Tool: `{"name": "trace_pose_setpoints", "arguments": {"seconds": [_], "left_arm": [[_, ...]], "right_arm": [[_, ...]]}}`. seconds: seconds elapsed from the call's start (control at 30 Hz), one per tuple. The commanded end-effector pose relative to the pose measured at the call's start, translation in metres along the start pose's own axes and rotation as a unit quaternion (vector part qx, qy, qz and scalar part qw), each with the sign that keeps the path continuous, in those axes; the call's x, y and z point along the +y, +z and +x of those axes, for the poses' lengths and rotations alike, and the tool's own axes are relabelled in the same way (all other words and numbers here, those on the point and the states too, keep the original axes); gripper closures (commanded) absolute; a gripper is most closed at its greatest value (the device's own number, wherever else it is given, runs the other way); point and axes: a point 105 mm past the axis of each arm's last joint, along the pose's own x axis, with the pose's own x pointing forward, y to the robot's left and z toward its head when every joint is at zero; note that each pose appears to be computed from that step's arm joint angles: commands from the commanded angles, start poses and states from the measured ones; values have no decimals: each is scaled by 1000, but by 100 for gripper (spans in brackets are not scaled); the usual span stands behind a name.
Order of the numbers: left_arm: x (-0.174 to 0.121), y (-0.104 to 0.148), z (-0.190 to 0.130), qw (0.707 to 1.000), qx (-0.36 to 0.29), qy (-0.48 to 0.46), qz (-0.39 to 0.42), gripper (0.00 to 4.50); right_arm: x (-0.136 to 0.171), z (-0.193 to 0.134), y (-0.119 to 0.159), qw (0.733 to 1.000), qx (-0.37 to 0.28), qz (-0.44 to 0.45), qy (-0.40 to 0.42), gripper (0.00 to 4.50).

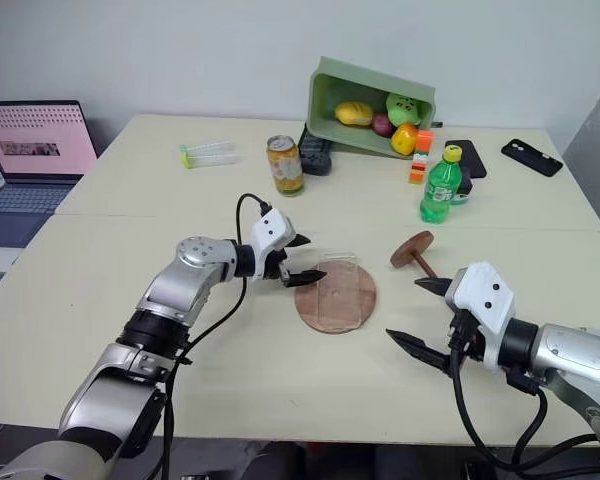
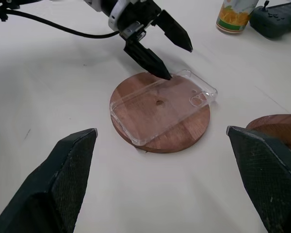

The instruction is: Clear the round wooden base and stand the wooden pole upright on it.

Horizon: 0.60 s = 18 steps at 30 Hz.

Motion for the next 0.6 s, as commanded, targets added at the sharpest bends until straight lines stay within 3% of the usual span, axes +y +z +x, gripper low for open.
{"name": "trace_pose_setpoints", "arguments": {"seconds": [0.03, 0.1, 0.2, 0.6], "left_arm": [[4, 13, 9, 1000, -9, 5, 15, 0], [6, 13, 18, 1000, -4, 4, 12, 0], [6, 16, 28, 1000, 4, -6, 19, 40], [6, 18, 36, 997, 18, -27, 73, 302]], "right_arm": [[3, -1, 8, 1000, -13, -13, 2, 1], [3, -2, 8, 1000, -14, -13, 2, 1], [4, -2, 9, 1000, -15, -12, -1, 0], [4, -3, 11, 1000, -17, -11, -1, 0]]}}
